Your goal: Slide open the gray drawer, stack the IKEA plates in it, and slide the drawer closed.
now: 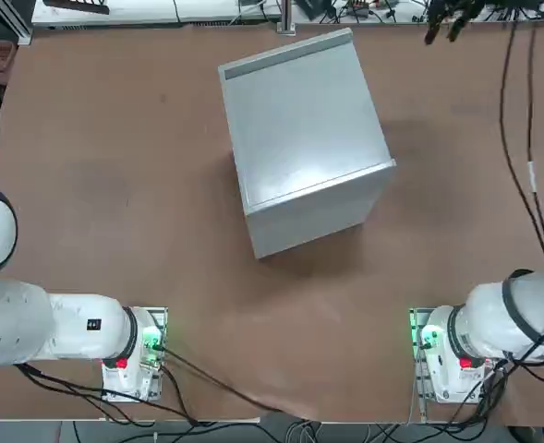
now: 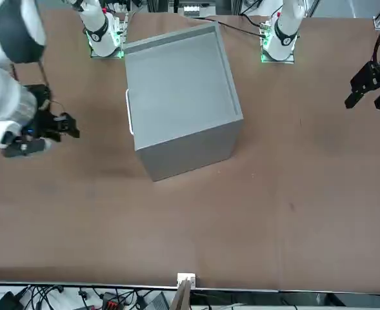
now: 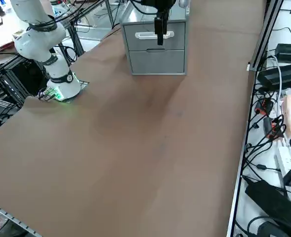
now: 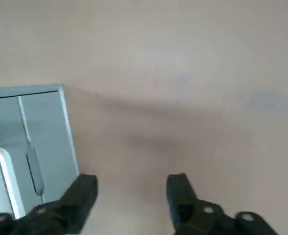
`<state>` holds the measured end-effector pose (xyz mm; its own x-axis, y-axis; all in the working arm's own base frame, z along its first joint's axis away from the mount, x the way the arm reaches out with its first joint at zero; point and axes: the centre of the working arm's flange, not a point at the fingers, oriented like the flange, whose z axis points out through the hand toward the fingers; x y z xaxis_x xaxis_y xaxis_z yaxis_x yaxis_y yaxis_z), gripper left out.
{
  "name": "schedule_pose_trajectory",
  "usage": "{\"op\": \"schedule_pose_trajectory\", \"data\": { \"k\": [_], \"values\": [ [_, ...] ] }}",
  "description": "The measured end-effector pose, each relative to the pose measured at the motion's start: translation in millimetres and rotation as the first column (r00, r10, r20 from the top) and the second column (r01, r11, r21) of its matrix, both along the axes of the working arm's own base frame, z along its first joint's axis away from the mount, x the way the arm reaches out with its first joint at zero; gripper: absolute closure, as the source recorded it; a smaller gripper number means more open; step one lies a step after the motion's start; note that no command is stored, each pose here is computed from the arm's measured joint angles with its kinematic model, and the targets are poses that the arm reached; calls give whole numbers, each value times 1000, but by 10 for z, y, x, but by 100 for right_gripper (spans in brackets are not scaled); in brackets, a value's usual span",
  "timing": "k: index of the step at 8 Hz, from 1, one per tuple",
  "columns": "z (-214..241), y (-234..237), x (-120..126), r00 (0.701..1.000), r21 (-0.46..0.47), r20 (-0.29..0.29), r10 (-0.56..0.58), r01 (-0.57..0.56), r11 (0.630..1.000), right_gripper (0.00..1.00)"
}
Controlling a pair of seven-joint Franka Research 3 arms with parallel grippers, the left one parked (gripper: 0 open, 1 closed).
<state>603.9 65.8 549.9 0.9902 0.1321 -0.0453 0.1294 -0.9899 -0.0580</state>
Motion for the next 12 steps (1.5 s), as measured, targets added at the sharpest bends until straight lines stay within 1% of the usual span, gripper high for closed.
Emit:
{"op": "schedule_pose_trajectory", "data": {
  "k": [1,4,7,10,12],
  "values": [
    [182,-15,-67,1000,-9,26,-3,3,1000,0],
    [595,-3,-255,996,-28,92,-7,10,1000,0],
    [625,-302,-359,996,-48,65,-61,64,997,0],
    [611,-399,-575,996,-56,50,-79,81,995,0],
    [638,-446,-666,995,-51,50,-84,87,995,0]
  ]
}}
